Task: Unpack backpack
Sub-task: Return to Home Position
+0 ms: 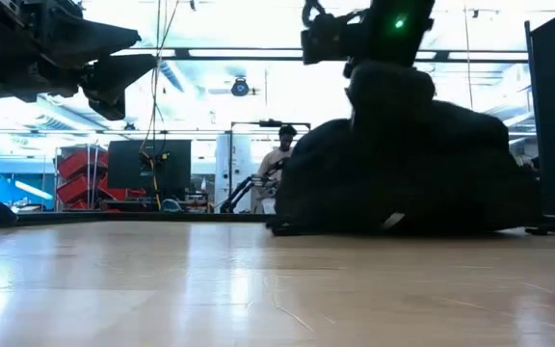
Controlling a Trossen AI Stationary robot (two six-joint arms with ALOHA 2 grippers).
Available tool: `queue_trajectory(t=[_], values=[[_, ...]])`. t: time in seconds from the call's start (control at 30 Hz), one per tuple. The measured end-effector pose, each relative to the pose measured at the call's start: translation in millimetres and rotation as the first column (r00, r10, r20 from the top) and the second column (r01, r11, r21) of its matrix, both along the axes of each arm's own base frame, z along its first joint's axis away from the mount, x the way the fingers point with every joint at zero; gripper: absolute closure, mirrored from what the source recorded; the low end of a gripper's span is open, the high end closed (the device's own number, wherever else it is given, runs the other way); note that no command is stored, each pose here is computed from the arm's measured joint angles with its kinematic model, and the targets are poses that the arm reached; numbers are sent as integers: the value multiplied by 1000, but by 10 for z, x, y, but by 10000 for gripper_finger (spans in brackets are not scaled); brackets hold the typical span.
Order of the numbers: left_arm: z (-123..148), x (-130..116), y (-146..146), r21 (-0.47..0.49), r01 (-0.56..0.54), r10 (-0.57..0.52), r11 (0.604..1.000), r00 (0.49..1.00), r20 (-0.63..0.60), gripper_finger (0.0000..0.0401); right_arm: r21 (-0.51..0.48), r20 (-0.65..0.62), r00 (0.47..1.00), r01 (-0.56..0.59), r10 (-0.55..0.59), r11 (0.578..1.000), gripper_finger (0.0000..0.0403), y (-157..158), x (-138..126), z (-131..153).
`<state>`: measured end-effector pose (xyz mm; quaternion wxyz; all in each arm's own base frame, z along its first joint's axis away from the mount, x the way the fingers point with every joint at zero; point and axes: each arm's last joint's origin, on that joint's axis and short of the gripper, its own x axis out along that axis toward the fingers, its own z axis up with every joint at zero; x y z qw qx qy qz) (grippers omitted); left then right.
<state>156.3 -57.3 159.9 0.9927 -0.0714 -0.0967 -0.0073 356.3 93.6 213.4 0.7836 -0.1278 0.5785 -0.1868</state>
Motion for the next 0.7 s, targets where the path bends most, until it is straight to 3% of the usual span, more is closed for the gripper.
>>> queue_trajectory(t=[0.23,0.37,0.5,0.7], values=[[-6,2,-3,-8,8,-8,1000,1000,-6,233,148,58,998,-41,33,988,402,-226,122,-76],[-6,2,-3,-14,9,-9,1000,1000,-6,233,235,82,996,-42,23,971,378,-273,165,-74],[-6,3,-4,-14,9,-10,1000,1000,-7,233,255,81,995,-84,66,963,318,-248,172,-73],[-6,3,-4,-17,10,-10,1000,1000,-7,233,299,104,990,-120,93,947,185,-155,199,16]])
